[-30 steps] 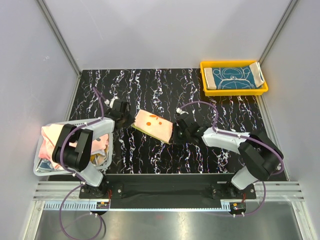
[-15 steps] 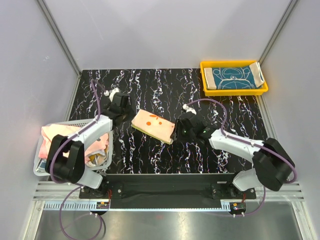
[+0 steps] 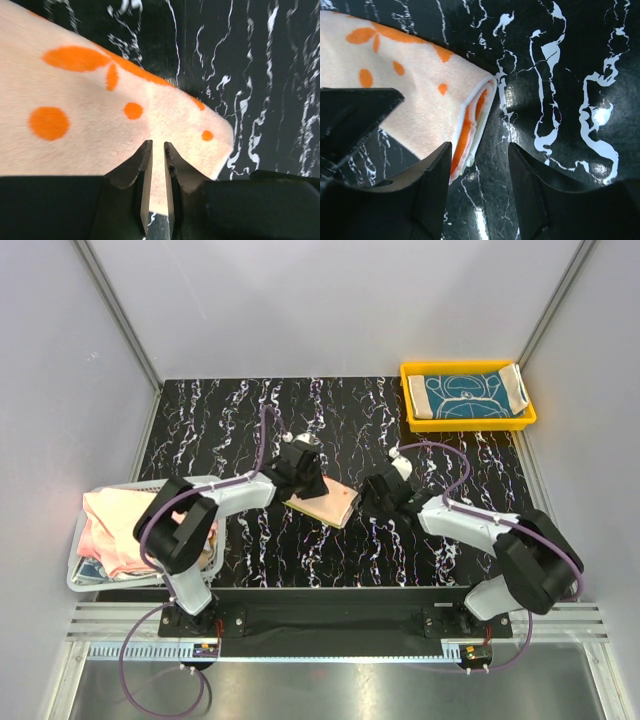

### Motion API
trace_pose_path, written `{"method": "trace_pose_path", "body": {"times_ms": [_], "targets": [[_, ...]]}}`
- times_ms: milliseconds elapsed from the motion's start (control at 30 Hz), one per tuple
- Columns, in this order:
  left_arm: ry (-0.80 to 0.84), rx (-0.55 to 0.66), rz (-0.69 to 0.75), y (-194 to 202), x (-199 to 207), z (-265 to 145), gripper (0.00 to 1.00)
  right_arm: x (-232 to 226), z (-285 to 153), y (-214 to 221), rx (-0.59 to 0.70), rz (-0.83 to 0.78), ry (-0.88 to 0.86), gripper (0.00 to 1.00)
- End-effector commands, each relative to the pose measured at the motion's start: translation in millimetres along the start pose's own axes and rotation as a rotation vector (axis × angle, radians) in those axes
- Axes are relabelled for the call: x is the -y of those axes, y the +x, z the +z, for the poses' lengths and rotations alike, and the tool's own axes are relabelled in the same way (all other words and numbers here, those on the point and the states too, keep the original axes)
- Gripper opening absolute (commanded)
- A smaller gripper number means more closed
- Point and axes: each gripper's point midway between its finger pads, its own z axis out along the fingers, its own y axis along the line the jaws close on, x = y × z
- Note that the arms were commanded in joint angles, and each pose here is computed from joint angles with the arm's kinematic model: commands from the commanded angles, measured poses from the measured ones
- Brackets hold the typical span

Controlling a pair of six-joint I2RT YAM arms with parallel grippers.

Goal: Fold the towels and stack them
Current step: Fold the towel

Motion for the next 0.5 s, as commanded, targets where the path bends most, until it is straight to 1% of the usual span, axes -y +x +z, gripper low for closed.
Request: {"method": "trace_pose_path", "body": {"times_ms": [0,100,167,233,300,467], "targets": [[0.113,-0.011,0.017,7,25,13,0.19,-4,16,-1,0.026,0.073,-0.016,0.56],[0.085,-0.045,0.009,24,15,24,0.18,-8,27,4,0.016,0.091,-0.039,0.57],[0.036,-0.062,0.003,32,2,29,0.18,-8,31,4,0.023,0.11,-0.04,0.57],[0.009,-0.077,-0.001,40,-6,30,0.17,0,36,11,0.018,0.115,-0.025,0.58],[-0.015,-0.077,-0.012,43,-12,32,0.16,5,38,14,0.021,0.13,-0.022,0.55],[-0.044,-0.111,-0.01,54,-20,34,0.15,11,26,9,0.072,0.155,-0.041,0.55]]}}
